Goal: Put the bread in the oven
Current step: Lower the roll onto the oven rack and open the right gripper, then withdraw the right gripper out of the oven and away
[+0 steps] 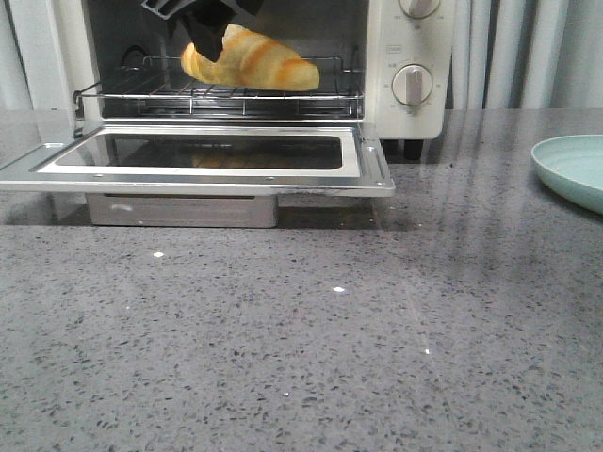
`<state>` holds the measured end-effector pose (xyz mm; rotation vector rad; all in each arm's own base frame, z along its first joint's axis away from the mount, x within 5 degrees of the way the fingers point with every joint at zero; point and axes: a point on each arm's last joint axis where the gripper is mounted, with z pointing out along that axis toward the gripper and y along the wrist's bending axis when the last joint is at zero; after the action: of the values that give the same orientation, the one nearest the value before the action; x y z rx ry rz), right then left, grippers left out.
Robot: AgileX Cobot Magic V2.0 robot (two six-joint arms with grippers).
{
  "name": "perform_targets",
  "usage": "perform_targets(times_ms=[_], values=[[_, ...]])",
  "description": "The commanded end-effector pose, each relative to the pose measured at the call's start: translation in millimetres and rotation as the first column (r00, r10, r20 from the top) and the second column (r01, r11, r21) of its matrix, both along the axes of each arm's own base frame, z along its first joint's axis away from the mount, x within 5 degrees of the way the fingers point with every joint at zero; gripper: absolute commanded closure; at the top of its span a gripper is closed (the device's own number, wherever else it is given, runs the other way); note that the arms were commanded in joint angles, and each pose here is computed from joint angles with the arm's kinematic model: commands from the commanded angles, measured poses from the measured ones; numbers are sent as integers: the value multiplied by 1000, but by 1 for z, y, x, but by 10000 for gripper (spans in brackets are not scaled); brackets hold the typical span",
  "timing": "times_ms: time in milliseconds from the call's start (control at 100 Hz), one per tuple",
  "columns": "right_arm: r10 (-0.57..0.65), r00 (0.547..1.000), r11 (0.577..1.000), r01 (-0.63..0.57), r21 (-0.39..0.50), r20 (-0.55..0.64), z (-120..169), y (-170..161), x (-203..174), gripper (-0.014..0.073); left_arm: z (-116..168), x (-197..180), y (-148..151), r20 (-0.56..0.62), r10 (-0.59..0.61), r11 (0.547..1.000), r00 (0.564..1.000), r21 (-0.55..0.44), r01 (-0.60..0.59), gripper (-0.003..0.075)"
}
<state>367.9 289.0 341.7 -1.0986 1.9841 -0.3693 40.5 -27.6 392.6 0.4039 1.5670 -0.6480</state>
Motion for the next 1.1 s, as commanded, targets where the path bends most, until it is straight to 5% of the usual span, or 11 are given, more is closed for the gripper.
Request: perform_targets(times_ms=[0, 590, 890, 1090], values=[[10, 992, 998, -17, 57, 122, 46, -11, -11, 159, 15, -3, 1, 65, -9, 998, 998, -67, 14, 742], [36, 996, 997, -41, 64, 79, 80, 0, -71, 159, 10, -30, 30, 103, 38, 996, 994, -88, -29, 742], [-33, 999, 998, 34, 51, -30, 92, -4, -113, 159, 6, -57, 45, 143, 281, 954, 949, -152, -260, 742], [-42, 992, 991, 57, 119, -122, 97, -9, -129, 159, -1, -73, 37, 200, 429, 903, 881, -54, -427, 742]])
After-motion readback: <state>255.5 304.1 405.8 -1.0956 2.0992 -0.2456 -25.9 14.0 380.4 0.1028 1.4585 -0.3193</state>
